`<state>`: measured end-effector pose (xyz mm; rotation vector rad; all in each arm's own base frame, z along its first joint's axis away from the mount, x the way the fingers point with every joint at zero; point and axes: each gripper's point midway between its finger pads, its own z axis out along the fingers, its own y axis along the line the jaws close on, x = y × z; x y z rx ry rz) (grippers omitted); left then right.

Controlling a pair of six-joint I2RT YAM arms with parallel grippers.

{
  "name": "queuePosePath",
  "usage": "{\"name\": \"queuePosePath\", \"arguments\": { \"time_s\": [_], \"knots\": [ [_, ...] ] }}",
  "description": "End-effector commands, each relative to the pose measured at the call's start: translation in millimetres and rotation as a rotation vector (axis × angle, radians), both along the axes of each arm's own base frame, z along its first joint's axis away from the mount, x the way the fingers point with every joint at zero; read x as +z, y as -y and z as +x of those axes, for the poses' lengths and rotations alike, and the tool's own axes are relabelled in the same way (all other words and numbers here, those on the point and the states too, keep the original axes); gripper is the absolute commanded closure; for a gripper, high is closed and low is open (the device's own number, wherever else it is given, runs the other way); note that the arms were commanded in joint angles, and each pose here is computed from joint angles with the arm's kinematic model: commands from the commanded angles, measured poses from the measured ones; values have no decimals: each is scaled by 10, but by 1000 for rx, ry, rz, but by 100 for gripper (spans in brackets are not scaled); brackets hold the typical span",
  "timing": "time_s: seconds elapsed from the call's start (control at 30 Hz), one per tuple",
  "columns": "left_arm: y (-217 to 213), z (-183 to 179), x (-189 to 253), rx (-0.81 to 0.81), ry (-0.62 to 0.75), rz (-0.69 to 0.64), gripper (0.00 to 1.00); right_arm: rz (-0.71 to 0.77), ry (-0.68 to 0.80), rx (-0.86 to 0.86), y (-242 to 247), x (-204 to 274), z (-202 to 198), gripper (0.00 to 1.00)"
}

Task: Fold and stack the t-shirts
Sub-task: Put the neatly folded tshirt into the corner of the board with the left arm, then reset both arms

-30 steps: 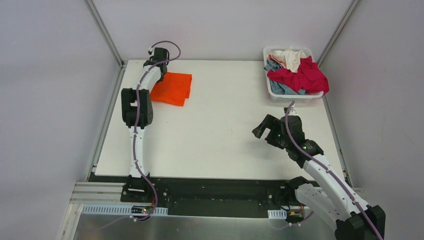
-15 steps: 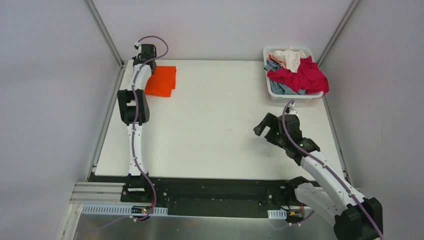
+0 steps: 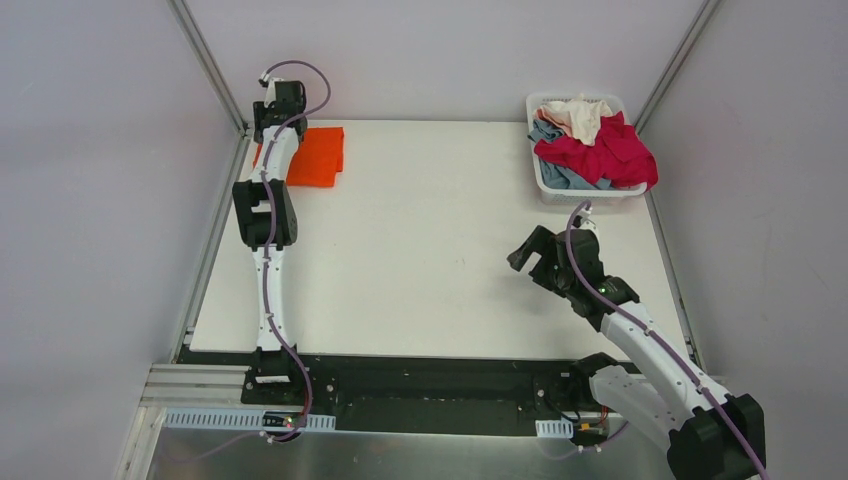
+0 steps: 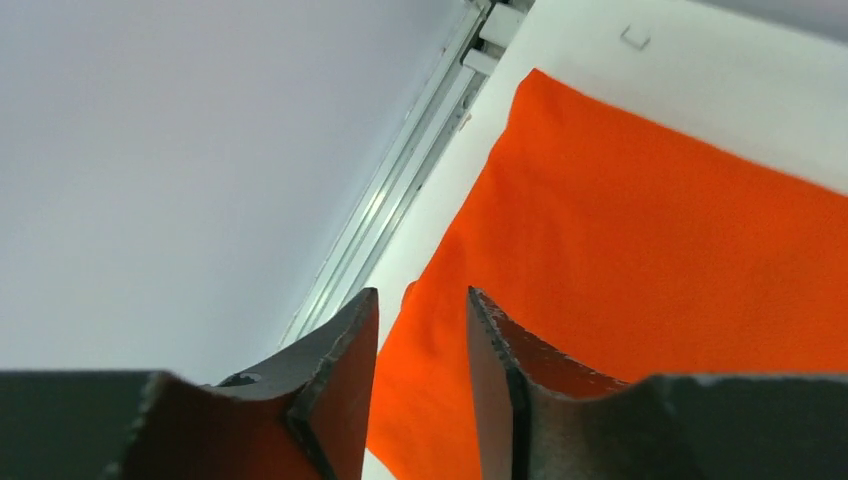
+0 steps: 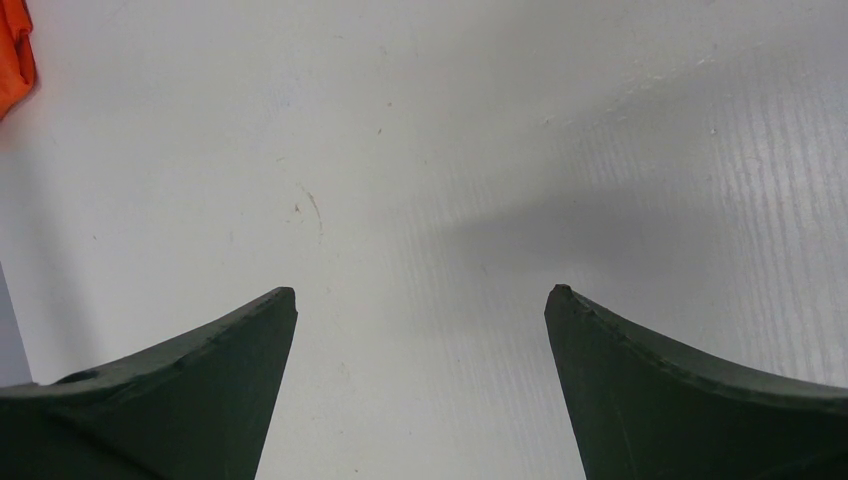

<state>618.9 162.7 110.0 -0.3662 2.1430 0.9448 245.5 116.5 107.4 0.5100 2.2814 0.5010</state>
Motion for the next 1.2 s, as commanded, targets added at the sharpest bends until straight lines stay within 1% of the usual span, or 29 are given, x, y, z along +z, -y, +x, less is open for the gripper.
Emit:
{"name": "queuePosePath", "arguments": {
  "time_s": [0.0, 0.03, 0.07, 0.1, 0.13, 0.23, 0.3, 0.37, 0.4, 0.43, 0.47, 0.5, 0.57, 0.7, 0.8, 0.87, 0.97, 1.1, 1.17],
  "knots": [
    [32, 39, 597, 38, 165, -3, 55, 12, 24, -42, 43, 58, 38, 1],
    [92, 15, 685, 31, 179, -13, 47, 16, 24, -44, 43, 62, 31, 1],
    [157, -32, 825, 26, 200, -21, 36, 18, 24, -44, 42, 66, 21, 1],
    [258, -59, 930, 14, 216, -28, 8, 22, 25, -45, 43, 73, 17, 1],
    [333, -107, 1041, 7, 227, -35, 2, 24, 30, -45, 43, 85, 13, 1],
    [825, -305, 1340, -78, 225, -75, 1, 24, 38, -72, 83, 119, 12, 1],
    [1247, -525, 1441, -137, 241, -191, 1, 21, 46, -116, 145, 144, 21, 1],
    [1775, -802, 1436, -237, 247, -415, 1, 7, 60, -156, 223, 156, 22, 1],
    [2028, -971, 1357, -278, 238, -548, 1, 2, 75, -174, 262, 172, 27, 1],
    [2239, -1233, 1301, -313, 219, -674, 1, 1, 86, -184, 284, 188, 30, 1],
    [2418, -1430, 1247, -342, 193, -761, 1, 2, 97, -190, 299, 200, 29, 1],
    [2528, -1632, 1169, -344, 170, -809, 1, 5, 103, -198, 311, 215, 23, 1],
    [2667, -2034, 958, -334, 117, -816, 1, 5, 113, -197, 326, 236, 1, 1],
    [2933, -2788, 583, -384, 41, -777, 1, -36, 120, -233, 447, 219, -46, 1],
    [3071, -3222, 353, -429, 21, -841, 1, -69, 109, -264, 532, 165, -67, 1],
    [3094, -3425, 228, -435, 21, -897, 1, -75, 96, -278, 553, 150, -80, 1],
    [2992, -3639, 46, -399, 41, -925, 1, -67, 90, -293, 558, 123, -78, 1],
    [2870, -3758, 32, -404, 81, -917, 1, -78, 90, -295, 577, 77, -89, 1],
    [2828, -3781, 99, -417, 119, -917, 1, -77, 93, -304, 593, 73, -93, 1]
  ]
}}
